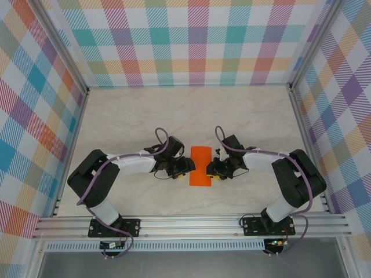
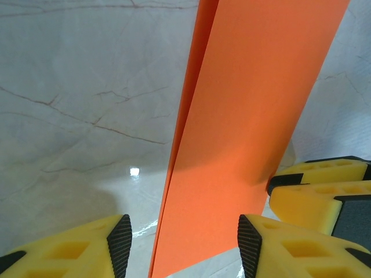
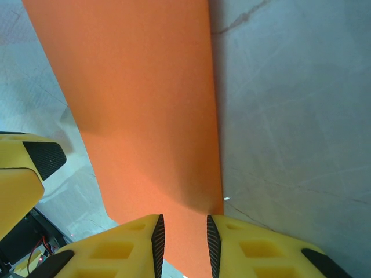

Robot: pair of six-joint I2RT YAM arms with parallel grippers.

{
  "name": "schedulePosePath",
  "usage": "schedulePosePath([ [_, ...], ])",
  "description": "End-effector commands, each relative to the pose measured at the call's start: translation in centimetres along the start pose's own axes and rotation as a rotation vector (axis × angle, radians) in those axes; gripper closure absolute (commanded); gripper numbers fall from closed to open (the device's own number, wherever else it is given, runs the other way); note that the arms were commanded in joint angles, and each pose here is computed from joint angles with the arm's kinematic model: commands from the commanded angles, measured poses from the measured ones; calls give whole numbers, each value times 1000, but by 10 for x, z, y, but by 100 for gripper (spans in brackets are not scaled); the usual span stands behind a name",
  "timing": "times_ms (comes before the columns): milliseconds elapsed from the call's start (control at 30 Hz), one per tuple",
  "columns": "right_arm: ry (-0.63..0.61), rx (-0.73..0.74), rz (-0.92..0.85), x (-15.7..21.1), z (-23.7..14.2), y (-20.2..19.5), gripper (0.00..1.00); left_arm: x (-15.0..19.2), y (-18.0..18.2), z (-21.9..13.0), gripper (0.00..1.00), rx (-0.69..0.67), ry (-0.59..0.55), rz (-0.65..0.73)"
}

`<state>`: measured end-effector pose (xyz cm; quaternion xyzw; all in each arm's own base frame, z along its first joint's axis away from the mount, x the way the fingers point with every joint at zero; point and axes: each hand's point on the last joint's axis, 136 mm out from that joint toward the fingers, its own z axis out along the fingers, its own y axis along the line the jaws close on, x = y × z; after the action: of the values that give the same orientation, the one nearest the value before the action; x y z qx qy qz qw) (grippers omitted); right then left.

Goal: Fold a paper plane with a square sheet of paper (pick it up from the middle)
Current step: Fold the square sheet of paper in half at the center of the table.

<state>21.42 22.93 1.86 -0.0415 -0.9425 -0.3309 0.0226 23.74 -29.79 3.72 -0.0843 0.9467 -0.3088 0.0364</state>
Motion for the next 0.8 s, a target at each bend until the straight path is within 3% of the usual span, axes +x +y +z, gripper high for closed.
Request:
schedulePosePath([
  [0,6,42,29,7,3,-13,71,5,-7,4,48,12,31,24],
  [767,14,43,33,10,5,-16,71,9,-9,17,59,26,52,37],
])
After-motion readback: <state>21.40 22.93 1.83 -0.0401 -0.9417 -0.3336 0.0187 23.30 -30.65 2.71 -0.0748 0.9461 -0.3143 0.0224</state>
